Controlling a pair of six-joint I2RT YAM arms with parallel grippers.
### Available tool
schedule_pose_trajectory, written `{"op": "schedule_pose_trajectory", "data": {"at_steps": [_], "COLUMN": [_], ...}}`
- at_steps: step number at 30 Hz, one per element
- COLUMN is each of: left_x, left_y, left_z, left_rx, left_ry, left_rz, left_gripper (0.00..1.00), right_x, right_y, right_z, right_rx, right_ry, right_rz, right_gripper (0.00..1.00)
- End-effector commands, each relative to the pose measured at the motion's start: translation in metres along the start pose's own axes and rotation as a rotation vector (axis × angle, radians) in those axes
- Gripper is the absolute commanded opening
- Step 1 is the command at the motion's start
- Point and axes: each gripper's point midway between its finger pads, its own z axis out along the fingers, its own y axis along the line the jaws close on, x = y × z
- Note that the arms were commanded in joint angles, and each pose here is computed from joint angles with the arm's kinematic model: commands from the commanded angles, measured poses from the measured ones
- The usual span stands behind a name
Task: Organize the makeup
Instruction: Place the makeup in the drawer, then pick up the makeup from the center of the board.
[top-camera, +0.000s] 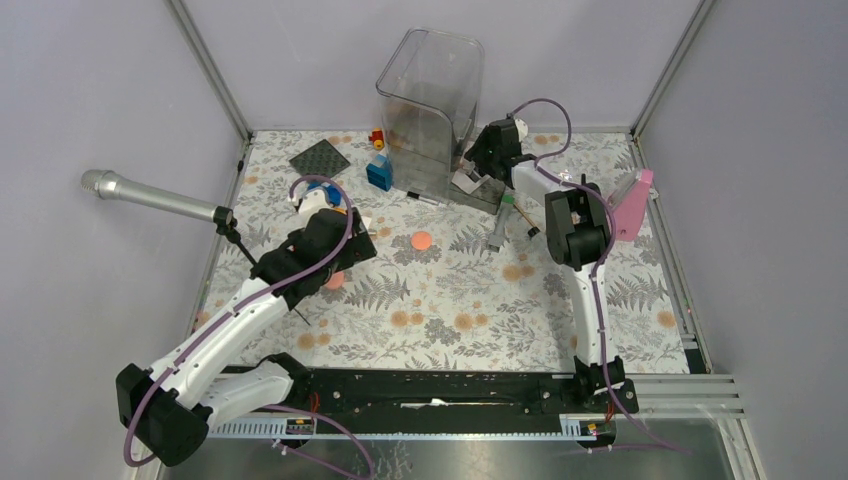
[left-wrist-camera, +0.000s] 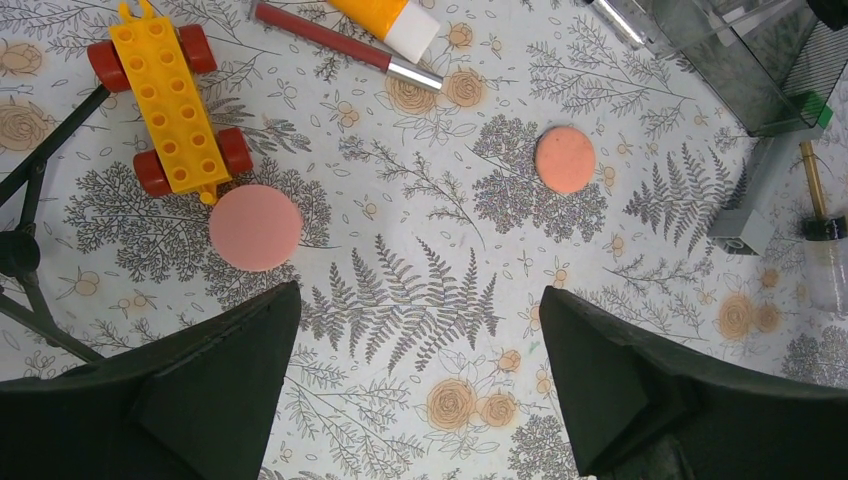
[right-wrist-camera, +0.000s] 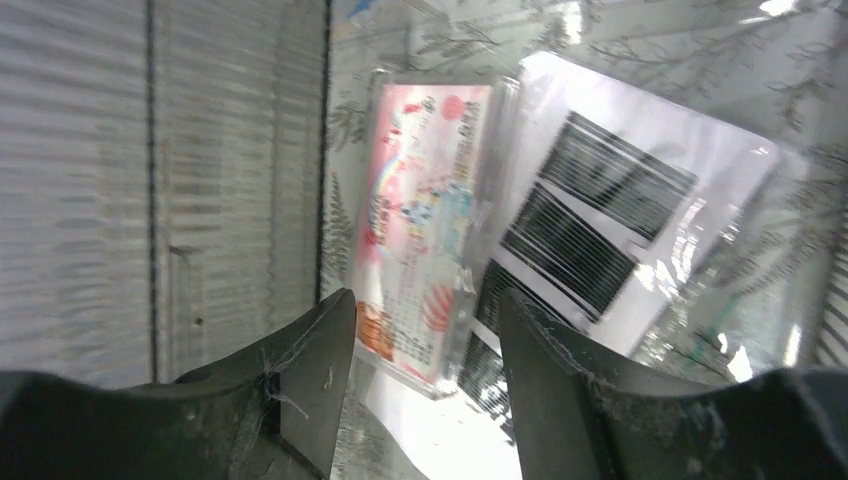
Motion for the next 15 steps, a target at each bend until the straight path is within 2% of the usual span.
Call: {"op": "schedule_pose_trajectory", "data": {"at_steps": [1, 8, 15], "left_x": [-0.009, -0.007, 0.006], "left_y": [0.006, 0.019, 0.039], "left_z": [0.002, 0.008, 0.020], "left_rx": [-0.031, -0.106, -0.216], "left_ry": [-0.035, -0.033, -0.036], "left_rz": [0.006, 0.000, -0.048], "left_gripper": [0.99, 0.99, 0.99], "right_x": [-0.043, -0.078, -0.080], "right_y": [0.020, 0.025, 0.014], "right_z": [-0.037, -0.098, -0.168], "right_rx": [-0.003, 0.027, 0.037], "right_ry": [-0.110, -0.214, -0.255], "right_rz": [-0.073, -0.163, -0.177], "right_gripper": [0.62, 0.65, 0.66]}}
